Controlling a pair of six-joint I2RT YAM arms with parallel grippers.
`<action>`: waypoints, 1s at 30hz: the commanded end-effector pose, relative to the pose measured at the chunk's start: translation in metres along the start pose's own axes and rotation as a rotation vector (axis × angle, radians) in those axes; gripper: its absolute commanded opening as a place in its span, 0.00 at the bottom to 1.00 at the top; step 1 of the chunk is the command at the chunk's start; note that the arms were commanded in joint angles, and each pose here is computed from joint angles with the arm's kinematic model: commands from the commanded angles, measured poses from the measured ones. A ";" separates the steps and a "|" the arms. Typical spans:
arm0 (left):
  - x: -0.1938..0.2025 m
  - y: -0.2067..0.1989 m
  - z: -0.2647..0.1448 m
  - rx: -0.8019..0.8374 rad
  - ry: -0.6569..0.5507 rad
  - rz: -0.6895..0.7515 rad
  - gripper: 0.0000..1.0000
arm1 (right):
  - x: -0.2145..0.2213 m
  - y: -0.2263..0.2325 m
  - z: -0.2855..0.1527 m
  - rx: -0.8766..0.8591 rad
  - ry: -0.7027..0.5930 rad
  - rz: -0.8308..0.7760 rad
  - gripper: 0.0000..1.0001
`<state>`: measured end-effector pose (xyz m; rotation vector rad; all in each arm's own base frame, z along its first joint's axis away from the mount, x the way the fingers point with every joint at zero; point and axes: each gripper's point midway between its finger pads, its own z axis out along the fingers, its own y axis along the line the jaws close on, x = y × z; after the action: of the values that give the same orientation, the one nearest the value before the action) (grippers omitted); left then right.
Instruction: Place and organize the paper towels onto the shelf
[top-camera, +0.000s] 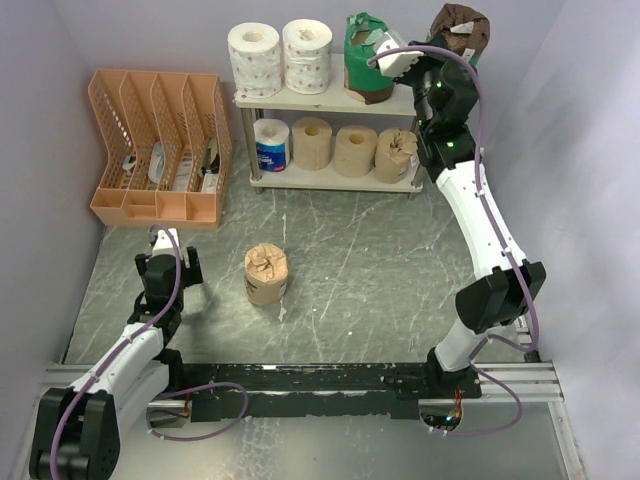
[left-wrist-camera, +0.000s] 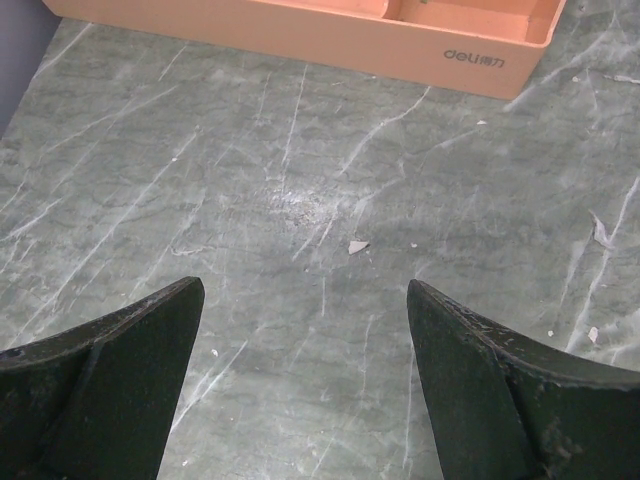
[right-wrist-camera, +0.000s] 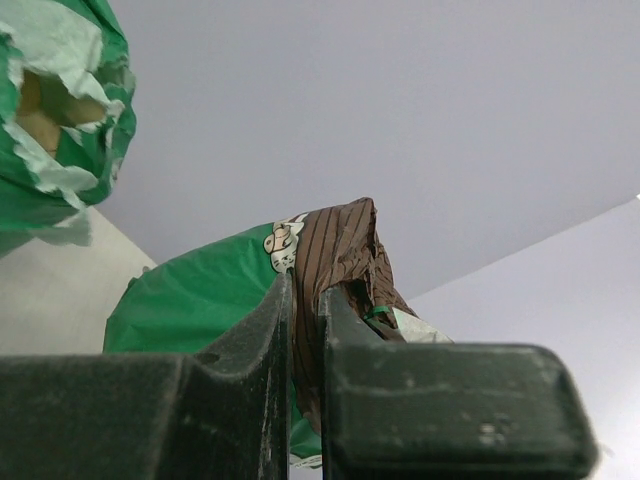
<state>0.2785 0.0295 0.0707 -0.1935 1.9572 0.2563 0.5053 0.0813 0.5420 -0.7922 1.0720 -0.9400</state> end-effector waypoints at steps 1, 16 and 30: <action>-0.008 0.001 0.000 -0.014 -0.039 -0.027 0.94 | -0.006 -0.016 0.009 0.041 -0.104 0.071 0.00; -0.009 0.002 -0.001 -0.015 -0.049 -0.034 0.94 | -0.001 0.042 0.032 -0.037 -0.072 0.071 0.00; -0.009 0.001 -0.001 -0.010 -0.049 -0.034 0.94 | -0.003 0.025 0.021 0.063 -0.081 0.166 0.96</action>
<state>0.2789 0.0306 0.0749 -0.2092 1.9393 0.2557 0.5489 0.1033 0.4914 -0.7855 1.0860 -0.7895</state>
